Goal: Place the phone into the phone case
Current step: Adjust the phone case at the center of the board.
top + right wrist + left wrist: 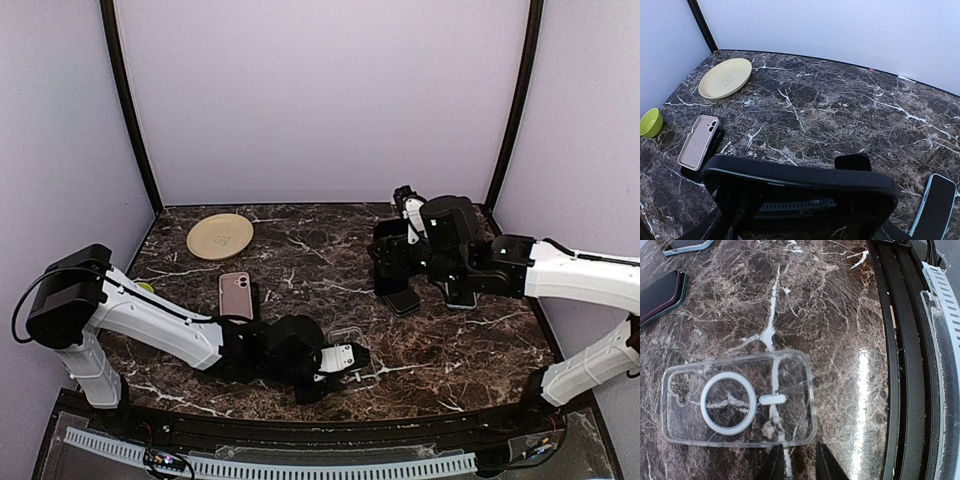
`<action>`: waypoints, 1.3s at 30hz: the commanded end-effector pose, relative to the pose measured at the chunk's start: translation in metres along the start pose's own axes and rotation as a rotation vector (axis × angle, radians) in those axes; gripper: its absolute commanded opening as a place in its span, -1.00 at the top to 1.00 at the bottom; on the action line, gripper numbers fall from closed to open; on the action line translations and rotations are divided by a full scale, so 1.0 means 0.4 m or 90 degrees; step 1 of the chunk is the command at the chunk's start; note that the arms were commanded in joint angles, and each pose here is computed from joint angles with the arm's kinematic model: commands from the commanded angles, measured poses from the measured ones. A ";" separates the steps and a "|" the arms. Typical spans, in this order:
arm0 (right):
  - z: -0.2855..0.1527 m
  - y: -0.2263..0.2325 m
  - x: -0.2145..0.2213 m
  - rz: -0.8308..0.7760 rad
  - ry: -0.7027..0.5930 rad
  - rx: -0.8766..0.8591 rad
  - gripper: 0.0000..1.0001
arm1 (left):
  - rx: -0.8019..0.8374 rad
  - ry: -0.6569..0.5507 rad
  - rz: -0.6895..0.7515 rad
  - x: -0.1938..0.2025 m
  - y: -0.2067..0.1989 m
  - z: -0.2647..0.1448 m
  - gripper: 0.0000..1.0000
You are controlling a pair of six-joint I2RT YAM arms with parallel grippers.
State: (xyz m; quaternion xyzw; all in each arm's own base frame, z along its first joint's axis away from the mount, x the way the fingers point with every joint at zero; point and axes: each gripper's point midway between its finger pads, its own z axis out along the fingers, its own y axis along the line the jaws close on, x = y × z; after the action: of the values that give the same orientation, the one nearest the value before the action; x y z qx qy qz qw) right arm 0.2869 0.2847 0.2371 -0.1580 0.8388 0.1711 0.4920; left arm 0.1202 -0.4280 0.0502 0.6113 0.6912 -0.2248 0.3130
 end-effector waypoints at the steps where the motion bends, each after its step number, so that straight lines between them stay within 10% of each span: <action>1: -0.028 -0.020 -0.049 0.027 -0.054 0.010 0.48 | 0.040 0.039 0.031 0.014 -0.025 0.014 0.56; 14: -0.055 -0.031 -0.068 0.015 -0.075 0.013 0.50 | 0.002 -0.017 0.023 -0.064 0.003 -0.046 0.58; 23: -0.061 -0.030 -0.072 0.014 -0.080 0.008 0.50 | -0.073 0.095 0.021 0.062 0.045 -0.084 0.59; 39: -0.057 -0.042 -0.051 0.009 -0.071 0.020 0.50 | 0.038 0.147 0.027 0.083 -0.018 0.065 0.58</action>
State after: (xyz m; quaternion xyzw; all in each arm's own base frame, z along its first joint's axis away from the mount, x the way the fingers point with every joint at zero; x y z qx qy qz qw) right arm 0.2819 0.2665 0.2429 -0.1548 0.8322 0.1598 0.5079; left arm 0.1237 -0.4089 0.0197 0.6370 0.7165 -0.1483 0.2425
